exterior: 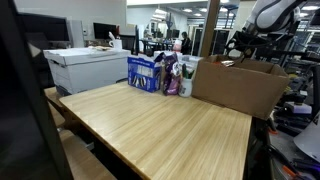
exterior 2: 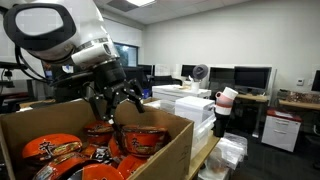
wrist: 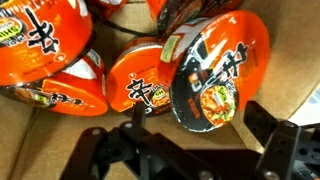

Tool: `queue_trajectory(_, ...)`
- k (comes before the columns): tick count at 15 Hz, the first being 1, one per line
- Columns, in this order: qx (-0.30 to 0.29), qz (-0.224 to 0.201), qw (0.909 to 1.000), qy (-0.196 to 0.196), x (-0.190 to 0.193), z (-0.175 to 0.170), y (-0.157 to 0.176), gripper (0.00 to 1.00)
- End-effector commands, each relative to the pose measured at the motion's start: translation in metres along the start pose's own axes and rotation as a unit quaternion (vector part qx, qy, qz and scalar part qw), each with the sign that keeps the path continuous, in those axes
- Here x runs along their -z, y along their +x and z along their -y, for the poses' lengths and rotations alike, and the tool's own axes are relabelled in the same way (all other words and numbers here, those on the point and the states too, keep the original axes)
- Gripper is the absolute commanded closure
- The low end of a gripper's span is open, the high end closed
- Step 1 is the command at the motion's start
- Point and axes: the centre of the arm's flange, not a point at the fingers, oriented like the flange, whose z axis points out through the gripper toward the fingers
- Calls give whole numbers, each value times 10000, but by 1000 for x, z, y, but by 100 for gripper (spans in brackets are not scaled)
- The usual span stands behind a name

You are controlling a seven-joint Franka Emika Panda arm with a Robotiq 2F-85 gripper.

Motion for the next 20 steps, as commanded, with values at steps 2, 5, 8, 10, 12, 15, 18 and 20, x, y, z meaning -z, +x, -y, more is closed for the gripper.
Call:
queue_trajectory(2,250,309,9992,34,-34,-14,17,0)
queue_trajectory(5,407,484,9979,102,-49,-18,24,0)
queue_trajectory(8,440,625,9969,160,-59,-18,28,0)
queue_trajectory(10,382,689,9967,211,-61,-14,31,0)
queue_trajectory(12,314,719,9966,254,-62,-10,34,0)
queue_trajectory(15,218,790,9961,340,-62,-5,37,0)
queue_trajectory(18,170,838,9956,381,-65,1,37,0)
queue_trajectory(20,137,884,9952,406,-67,4,36,0)
